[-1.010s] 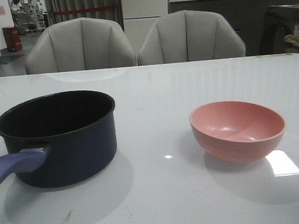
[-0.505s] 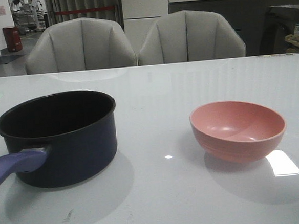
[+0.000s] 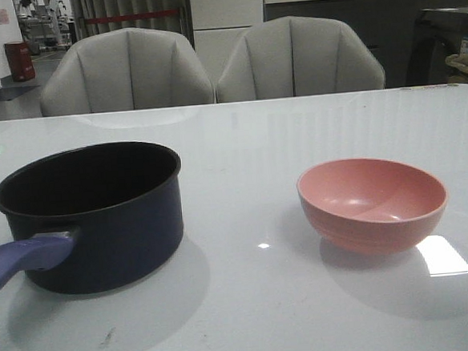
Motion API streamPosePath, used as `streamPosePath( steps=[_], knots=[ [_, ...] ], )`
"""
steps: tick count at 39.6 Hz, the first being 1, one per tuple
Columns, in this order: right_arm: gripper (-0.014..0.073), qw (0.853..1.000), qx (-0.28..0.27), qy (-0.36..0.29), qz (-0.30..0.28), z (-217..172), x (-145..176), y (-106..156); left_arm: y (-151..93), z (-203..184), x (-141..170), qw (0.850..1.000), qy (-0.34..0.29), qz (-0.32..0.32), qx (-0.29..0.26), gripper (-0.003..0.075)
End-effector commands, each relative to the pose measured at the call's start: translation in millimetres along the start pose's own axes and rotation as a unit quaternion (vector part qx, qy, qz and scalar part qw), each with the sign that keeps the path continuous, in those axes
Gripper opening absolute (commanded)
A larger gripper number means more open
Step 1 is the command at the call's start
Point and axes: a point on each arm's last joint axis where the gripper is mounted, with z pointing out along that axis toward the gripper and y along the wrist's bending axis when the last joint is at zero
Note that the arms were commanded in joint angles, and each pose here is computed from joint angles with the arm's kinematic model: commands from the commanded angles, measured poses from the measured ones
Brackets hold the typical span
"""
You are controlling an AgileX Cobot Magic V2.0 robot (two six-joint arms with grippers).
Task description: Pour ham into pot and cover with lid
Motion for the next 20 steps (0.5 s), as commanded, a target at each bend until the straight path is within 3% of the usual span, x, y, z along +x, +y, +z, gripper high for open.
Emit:
streamPosePath(
  steps=[1, 20],
  knots=[
    [0.0147, 0.999, 0.007, -0.050, -0.003, -1, -16, -1, 1, -26, -2, 1.000, -0.005, 0.026, -0.011, 0.0113],
    [0.0147, 0.999, 0.007, -0.050, -0.003, -1, -16, -1, -8, -107, -8, 0.992, -0.112, 0.049, 0.031, 0.0113]
  ],
)
